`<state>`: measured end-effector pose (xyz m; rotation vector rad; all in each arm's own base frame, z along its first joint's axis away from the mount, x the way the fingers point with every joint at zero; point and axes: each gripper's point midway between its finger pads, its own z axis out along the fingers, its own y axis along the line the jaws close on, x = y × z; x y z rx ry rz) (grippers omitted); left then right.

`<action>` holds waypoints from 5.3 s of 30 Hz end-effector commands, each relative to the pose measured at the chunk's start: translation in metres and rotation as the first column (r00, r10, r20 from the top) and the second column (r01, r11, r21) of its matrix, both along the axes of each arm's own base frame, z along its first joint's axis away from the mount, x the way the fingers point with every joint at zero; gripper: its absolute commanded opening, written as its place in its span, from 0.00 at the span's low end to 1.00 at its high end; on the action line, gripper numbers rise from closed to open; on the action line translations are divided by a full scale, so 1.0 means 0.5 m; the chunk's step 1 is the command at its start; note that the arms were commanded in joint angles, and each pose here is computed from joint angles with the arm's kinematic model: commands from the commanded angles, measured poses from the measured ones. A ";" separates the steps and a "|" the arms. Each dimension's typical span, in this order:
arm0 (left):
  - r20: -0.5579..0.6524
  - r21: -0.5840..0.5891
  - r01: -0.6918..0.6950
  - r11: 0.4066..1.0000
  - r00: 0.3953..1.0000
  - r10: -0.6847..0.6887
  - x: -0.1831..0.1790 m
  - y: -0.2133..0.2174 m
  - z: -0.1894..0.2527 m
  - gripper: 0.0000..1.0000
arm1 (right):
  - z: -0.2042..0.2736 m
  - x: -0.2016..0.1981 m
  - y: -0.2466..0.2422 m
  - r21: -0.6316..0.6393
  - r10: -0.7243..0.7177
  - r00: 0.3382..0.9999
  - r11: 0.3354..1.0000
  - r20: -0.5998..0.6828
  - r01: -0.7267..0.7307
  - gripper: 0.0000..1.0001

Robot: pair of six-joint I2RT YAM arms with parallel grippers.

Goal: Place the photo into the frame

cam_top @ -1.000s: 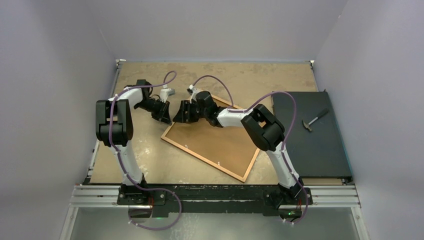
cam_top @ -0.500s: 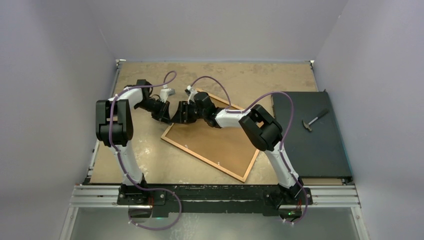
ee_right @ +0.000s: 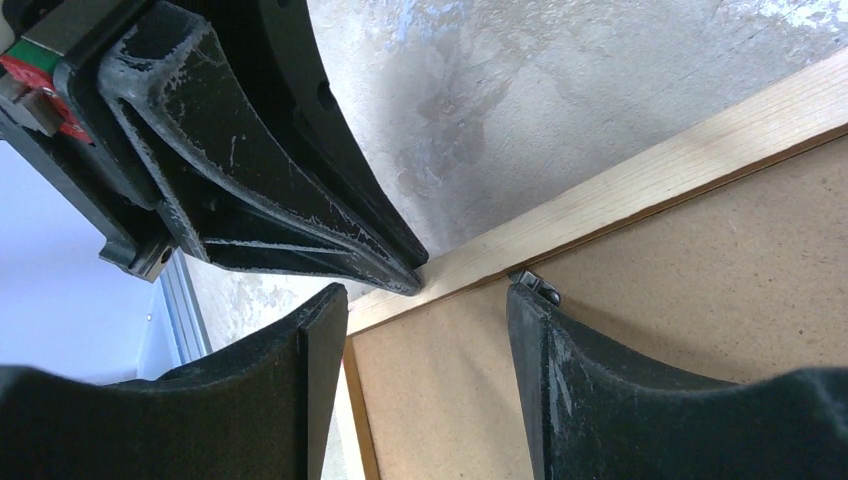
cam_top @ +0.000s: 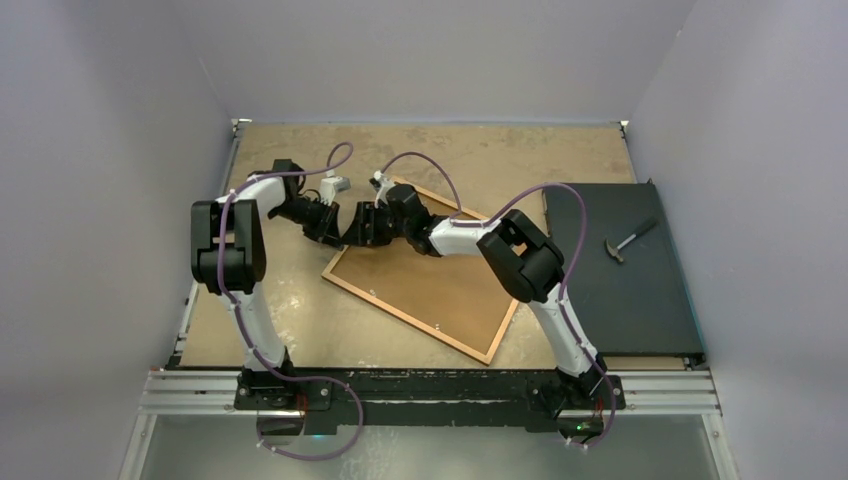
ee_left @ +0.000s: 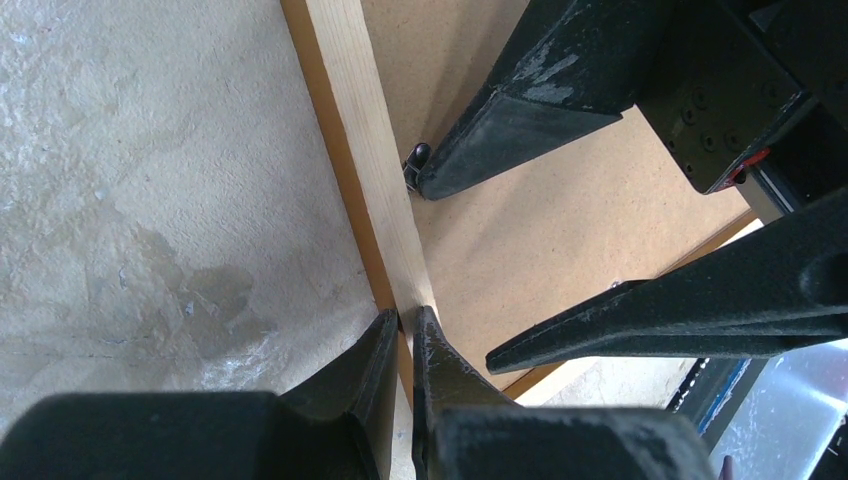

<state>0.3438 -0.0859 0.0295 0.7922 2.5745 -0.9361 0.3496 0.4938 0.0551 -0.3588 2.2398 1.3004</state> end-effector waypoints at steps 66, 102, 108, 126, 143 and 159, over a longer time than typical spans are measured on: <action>0.001 0.341 0.304 0.889 0.946 -0.324 -0.106 0.028 -0.058 0.06 | 0.011 0.086 -0.521 -0.348 -0.595 0.802 0.765 -0.058 0.542 0.99; 0.146 0.209 0.444 0.872 0.867 -0.476 -0.139 -0.086 0.190 0.61 | 0.060 0.342 -0.448 -0.346 -0.488 0.870 0.807 0.066 0.479 0.99; 0.377 0.277 -0.039 0.960 0.924 -0.071 0.128 0.082 0.251 0.56 | 0.148 0.361 -0.504 -0.308 -0.554 0.821 0.764 0.140 0.568 0.99; 0.230 0.334 -0.196 0.922 0.965 0.122 0.191 0.192 0.023 0.28 | 0.181 0.079 -0.578 -0.262 -0.582 0.813 0.782 0.020 0.566 0.99; 0.058 0.213 -0.001 0.977 0.998 -0.012 0.002 0.112 -0.007 0.17 | 0.047 -0.192 -0.508 -0.264 -0.479 0.851 0.867 -0.214 0.422 0.99; 0.089 0.094 0.011 0.996 0.996 -0.019 -0.031 0.104 0.112 0.38 | 0.152 -0.174 -0.335 -0.201 -0.320 0.946 0.931 -0.055 0.304 0.94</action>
